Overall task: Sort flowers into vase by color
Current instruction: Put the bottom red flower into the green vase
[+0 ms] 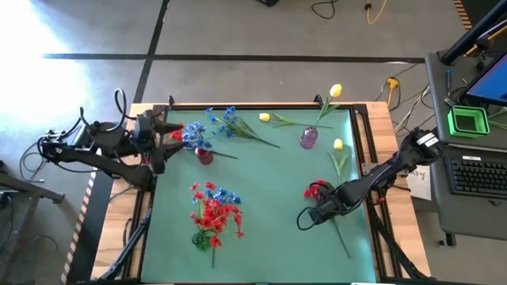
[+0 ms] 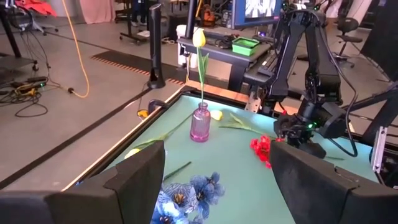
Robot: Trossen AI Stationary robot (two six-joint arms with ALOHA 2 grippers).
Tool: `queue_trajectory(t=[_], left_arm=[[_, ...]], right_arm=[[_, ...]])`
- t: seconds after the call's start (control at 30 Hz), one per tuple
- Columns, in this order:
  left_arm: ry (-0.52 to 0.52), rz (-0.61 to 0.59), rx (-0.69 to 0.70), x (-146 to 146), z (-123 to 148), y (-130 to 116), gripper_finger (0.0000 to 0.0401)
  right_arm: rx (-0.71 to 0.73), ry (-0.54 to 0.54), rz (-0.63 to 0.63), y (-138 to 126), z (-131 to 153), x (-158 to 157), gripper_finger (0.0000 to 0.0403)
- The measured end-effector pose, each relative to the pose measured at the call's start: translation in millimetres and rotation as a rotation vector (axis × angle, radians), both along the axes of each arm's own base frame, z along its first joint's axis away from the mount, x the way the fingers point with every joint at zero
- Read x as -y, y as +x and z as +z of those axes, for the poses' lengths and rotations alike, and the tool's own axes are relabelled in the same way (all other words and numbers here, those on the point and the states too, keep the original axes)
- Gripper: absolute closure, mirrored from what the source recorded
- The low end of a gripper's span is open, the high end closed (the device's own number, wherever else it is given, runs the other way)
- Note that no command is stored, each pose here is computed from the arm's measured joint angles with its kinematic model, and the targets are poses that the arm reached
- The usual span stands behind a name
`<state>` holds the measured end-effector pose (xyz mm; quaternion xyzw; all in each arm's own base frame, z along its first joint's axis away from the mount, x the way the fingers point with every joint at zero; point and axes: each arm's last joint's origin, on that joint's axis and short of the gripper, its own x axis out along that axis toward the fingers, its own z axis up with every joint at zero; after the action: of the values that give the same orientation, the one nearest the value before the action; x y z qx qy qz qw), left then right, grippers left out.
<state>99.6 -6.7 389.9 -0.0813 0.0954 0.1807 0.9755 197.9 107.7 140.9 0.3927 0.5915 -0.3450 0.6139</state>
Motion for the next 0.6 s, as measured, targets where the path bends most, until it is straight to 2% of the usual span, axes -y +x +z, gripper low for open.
queue_trajectory(t=[0.13,0.33,0.47,0.6], left_arm=[[-0.003,0.000,0.011,0,3,-2,0.0125],[0.033,-0.048,0.049,-1,20,-9,0.0125],[0.072,-0.116,0.073,1,22,-6,0.0127],[0.114,-0.134,0.078,4,14,3,0.0137]], right_arm=[[0.054,0.021,0.059,6,13,-3,0.0387],[0.245,0.041,0.169,17,57,-9,0.0373],[0.435,-0.089,0.269,22,93,-7,0.0371],[0.596,-0.310,0.359,28,127,-3,0.0370]])
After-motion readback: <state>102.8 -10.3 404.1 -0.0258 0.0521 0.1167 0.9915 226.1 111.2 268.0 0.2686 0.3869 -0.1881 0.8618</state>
